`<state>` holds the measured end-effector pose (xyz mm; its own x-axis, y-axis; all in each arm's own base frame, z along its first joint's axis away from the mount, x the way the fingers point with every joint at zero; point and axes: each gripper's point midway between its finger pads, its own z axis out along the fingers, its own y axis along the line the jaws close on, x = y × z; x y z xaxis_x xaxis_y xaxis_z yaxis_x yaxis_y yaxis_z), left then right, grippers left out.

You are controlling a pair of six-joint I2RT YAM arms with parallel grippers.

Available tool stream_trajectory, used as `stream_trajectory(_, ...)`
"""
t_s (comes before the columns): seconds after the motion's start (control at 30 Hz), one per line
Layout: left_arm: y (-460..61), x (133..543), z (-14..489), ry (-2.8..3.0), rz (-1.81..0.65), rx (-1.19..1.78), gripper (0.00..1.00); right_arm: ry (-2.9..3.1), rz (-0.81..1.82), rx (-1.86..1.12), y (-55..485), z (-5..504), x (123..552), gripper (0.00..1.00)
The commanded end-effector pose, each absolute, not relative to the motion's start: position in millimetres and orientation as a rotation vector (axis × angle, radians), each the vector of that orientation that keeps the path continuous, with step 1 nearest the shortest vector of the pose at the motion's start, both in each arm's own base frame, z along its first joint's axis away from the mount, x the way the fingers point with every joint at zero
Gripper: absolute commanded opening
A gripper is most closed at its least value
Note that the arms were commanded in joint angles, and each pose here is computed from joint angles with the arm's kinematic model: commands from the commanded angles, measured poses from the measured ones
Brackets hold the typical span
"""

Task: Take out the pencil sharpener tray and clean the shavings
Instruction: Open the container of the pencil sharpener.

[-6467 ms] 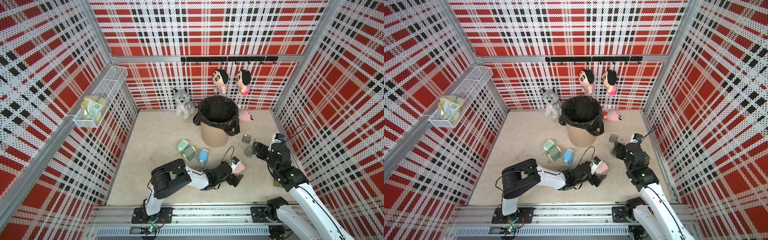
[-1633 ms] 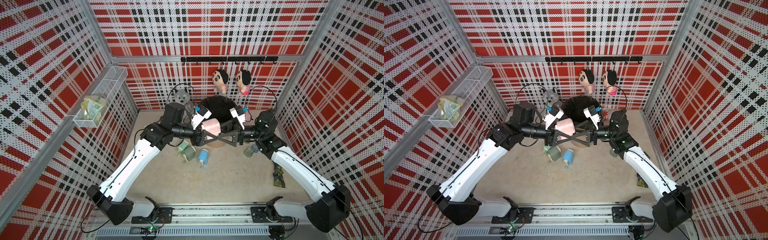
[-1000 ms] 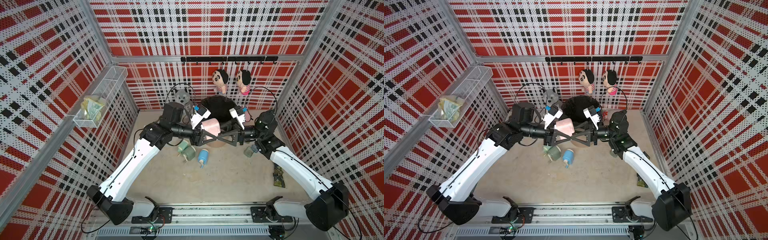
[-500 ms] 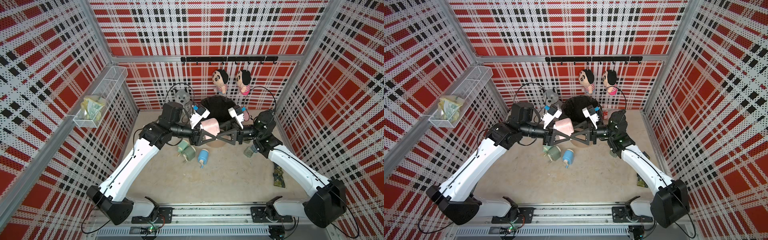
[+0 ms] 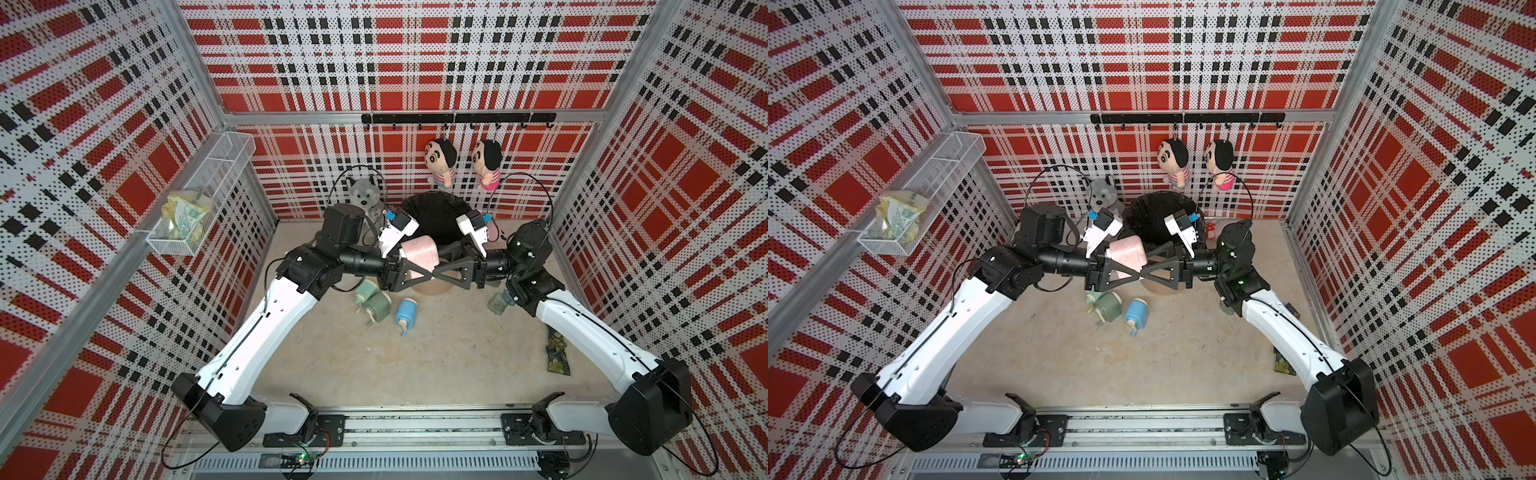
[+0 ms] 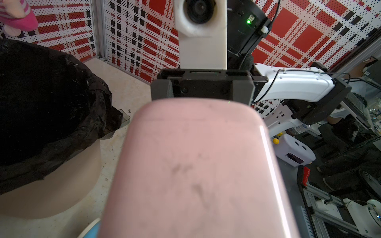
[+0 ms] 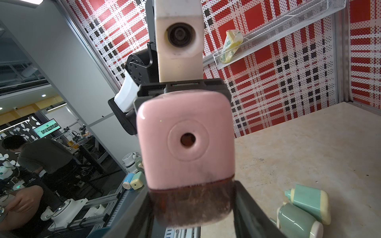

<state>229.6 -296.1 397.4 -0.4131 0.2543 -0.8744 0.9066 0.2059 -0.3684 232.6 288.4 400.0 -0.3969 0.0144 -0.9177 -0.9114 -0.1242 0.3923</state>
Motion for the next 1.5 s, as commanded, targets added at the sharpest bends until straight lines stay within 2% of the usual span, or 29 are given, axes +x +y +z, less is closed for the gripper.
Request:
stream_trajectory(0.0,-293,225,416,1.713,-1.206,1.096,0.45,1.382,1.606,-1.04,281,412,236,0.46)
stream_trajectory(1.0,-283,238,423,1.713,-1.152,1.047,0.45,1.443,1.573,-0.884,237,408,286,0.47)
stream_trajectory(1.23,-277,250,421,1.742,-1.075,0.993,0.45,1.485,1.566,-0.792,228,406,313,0.47)
stream_trajectory(1.47,-265,283,413,1.817,-0.895,0.848,0.44,1.584,1.517,-0.571,214,407,356,0.48)
